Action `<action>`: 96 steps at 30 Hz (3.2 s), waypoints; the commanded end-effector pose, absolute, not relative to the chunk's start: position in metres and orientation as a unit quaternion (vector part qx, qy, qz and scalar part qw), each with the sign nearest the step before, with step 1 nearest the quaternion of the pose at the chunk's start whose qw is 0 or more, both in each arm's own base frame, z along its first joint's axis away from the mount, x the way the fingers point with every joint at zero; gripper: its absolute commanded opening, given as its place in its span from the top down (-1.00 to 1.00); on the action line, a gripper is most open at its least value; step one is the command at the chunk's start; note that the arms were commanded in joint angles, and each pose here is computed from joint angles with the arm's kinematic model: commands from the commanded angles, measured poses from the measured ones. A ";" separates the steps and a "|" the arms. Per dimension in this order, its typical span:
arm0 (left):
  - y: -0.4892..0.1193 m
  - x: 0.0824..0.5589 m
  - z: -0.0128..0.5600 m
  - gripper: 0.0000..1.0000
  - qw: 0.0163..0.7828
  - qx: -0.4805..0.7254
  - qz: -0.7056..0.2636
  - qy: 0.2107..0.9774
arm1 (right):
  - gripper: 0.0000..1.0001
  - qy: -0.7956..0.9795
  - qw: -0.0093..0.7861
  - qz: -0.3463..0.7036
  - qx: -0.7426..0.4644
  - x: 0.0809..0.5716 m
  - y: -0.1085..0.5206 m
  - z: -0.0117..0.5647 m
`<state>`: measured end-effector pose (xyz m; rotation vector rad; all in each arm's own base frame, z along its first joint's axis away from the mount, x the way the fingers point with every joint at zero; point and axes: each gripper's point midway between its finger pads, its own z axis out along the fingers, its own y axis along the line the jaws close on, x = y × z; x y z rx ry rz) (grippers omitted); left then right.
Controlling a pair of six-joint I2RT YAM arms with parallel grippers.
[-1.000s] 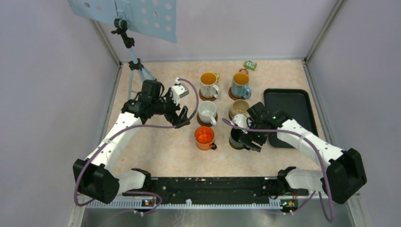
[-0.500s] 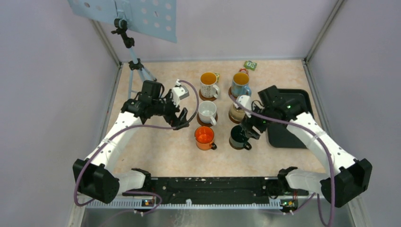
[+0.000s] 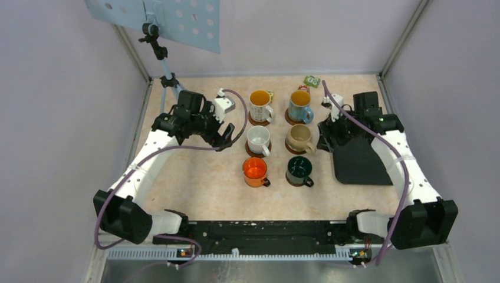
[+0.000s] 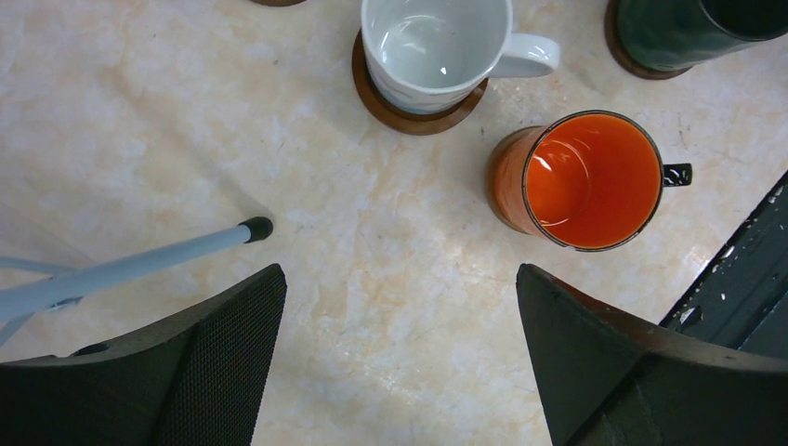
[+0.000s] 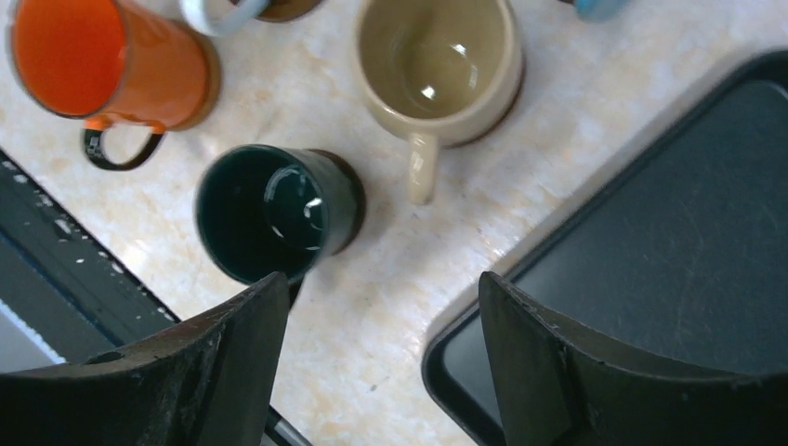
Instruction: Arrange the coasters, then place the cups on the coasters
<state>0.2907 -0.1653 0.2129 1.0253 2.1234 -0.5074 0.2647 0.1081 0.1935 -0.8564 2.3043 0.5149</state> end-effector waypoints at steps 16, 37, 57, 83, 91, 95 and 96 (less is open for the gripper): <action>-0.159 0.292 0.216 -0.97 0.359 0.358 -0.183 0.842 | -0.23 0.938 0.257 0.111 -0.204 0.334 0.007 0.096; -0.150 0.294 0.194 -0.98 0.348 0.359 -0.159 0.851 | 0.31 0.948 0.230 0.122 -0.182 0.396 0.036 0.033; -0.152 0.298 0.189 -0.97 0.345 0.358 -0.158 0.853 | 0.43 0.945 0.239 0.141 -0.175 0.423 0.048 0.027; -0.128 0.337 0.213 -0.97 0.394 0.266 -0.075 0.877 | -0.75 0.876 0.371 0.198 -0.234 0.323 0.079 0.214; -0.127 0.342 0.183 -0.97 0.364 0.259 -0.073 0.892 | -0.75 0.870 0.372 0.225 -0.233 0.283 0.088 0.204; -0.127 0.340 0.178 -0.97 0.365 0.251 -0.082 0.893 | -0.75 0.871 0.368 0.234 -0.226 0.278 0.090 0.192; -0.126 0.340 0.178 -0.97 0.366 0.249 -0.081 0.893 | -0.75 0.870 0.370 0.235 -0.225 0.278 0.091 0.192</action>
